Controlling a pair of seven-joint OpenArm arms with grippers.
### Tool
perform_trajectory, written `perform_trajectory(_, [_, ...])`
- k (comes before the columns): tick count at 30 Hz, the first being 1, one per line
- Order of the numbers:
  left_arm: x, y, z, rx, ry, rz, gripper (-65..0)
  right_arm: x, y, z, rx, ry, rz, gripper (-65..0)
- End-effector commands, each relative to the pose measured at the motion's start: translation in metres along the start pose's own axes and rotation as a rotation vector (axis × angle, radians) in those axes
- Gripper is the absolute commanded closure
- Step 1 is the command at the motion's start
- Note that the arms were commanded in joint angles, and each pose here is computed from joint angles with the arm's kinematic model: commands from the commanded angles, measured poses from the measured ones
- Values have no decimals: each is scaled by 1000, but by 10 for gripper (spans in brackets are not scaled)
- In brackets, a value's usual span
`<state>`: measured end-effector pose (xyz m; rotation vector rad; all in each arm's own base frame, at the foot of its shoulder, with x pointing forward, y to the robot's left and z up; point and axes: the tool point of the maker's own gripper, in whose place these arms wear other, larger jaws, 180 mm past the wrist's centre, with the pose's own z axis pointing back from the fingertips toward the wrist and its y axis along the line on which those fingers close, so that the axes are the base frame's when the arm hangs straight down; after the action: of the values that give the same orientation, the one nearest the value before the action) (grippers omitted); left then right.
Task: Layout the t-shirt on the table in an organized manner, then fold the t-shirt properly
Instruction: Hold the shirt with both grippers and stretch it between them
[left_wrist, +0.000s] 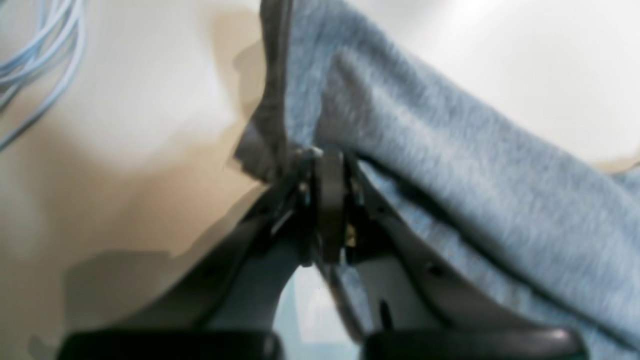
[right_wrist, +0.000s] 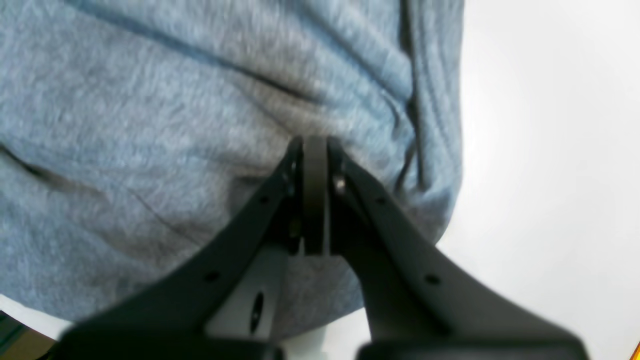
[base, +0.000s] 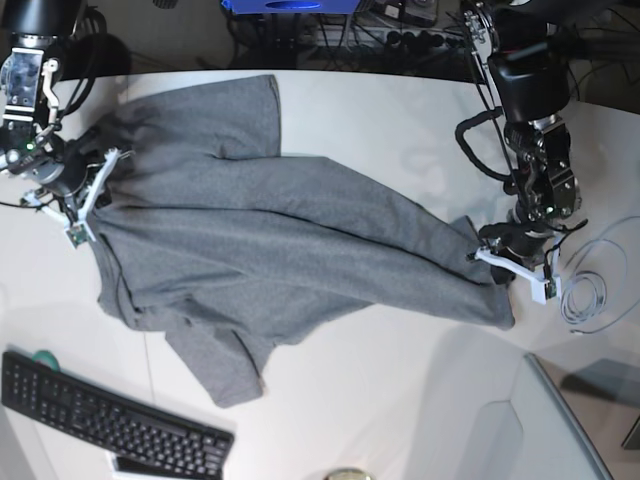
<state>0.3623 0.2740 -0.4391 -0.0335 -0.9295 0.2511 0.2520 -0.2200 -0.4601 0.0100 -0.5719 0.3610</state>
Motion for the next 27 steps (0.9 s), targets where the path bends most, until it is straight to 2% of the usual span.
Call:
perform_trajectory(1, [16,5,5,6,-53,-11,0,12,-8,4,-18,-38,12,-12])
perform_trajectory(4, [1,11,21,19,-45,-37,0,12,-11,6,-23,-43,3,-11])
perform_trajectory(8, [-22,12,50,8,-47,-9,0,12,-11,8,-30,-47,0,-11])
perform_trajectory(13, [-32,14,79,-14,-64,30,0,19,-34,26,-128,-127,-175,-29])
perform_trajectory(15, [-32,13,85,-17,-71,23,0,9,-44,33,-167,-109,-239,-95])
perform_trajectory(20, [-34,14,89,-16,-66,16,0,-40,-56,45,-201,22,-385,-377])
perform_trajectory(21, [-34,14,89,-15,-67,15,0,-47,-56,48,-200,22,-427,-402])
perform_trajectory(23, [-34,14,89,-15,-67,15,0,-56,-56,53,-190,3,-487,-408])
perform_trajectory(27, [-32,13,88,-17,-70,13,0,-63,-38,44,-114,9,-505,-408])
